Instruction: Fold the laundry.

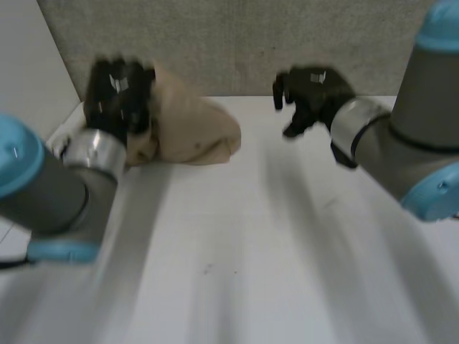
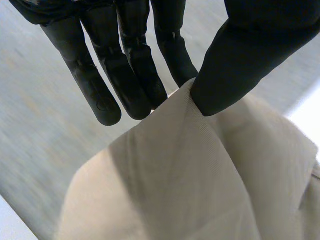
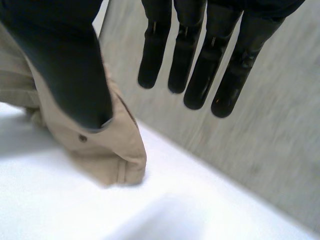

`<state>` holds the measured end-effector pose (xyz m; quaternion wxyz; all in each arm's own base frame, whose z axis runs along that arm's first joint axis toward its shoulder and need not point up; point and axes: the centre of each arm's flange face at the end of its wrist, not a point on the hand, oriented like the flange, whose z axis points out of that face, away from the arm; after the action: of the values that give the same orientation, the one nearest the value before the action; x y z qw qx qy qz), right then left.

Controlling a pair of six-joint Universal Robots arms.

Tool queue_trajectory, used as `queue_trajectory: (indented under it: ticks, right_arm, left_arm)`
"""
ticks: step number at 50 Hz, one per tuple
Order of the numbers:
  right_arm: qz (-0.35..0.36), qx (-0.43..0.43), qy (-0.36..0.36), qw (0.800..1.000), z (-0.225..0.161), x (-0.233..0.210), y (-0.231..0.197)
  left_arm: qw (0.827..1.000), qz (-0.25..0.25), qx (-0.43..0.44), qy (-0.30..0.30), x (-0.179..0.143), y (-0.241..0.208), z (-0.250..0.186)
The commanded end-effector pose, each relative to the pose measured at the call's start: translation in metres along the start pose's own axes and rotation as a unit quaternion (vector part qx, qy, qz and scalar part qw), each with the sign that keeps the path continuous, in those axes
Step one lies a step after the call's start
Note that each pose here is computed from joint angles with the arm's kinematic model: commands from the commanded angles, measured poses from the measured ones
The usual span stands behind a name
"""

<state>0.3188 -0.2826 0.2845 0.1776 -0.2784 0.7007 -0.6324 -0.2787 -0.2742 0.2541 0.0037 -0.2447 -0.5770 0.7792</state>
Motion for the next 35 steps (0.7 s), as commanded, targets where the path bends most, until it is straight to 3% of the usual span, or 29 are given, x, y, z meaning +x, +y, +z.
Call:
queue_trajectory:
  ticks: [1,16,23,31,35]
  right_arm:
    - [0.015,-0.082,-0.008,0.996,0.008,-0.004,0.056]
    - [-0.039,-0.083,-0.022,0.996,0.015,-0.008,0.062]
    - [-0.089,-0.077,-0.029,0.993,0.024,-0.009,0.07]
    - [-0.18,-0.033,-0.064,0.981,0.045,-0.014,0.077]
    - [-0.201,-0.008,-0.091,0.975,0.057,-0.019,0.081]
  left_arm:
    - [0.992,0.006,-0.105,0.068,0.027,0.044,-0.071]
    - [0.968,0.041,-0.217,0.116,0.015,0.031,-0.126]
    - [0.976,0.034,-0.192,0.1,0.009,0.017,-0.11]
    - [0.983,-0.035,-0.166,0.073,0.006,0.001,-0.084]
    - [0.983,-0.044,-0.167,0.067,0.011,0.003,-0.068]
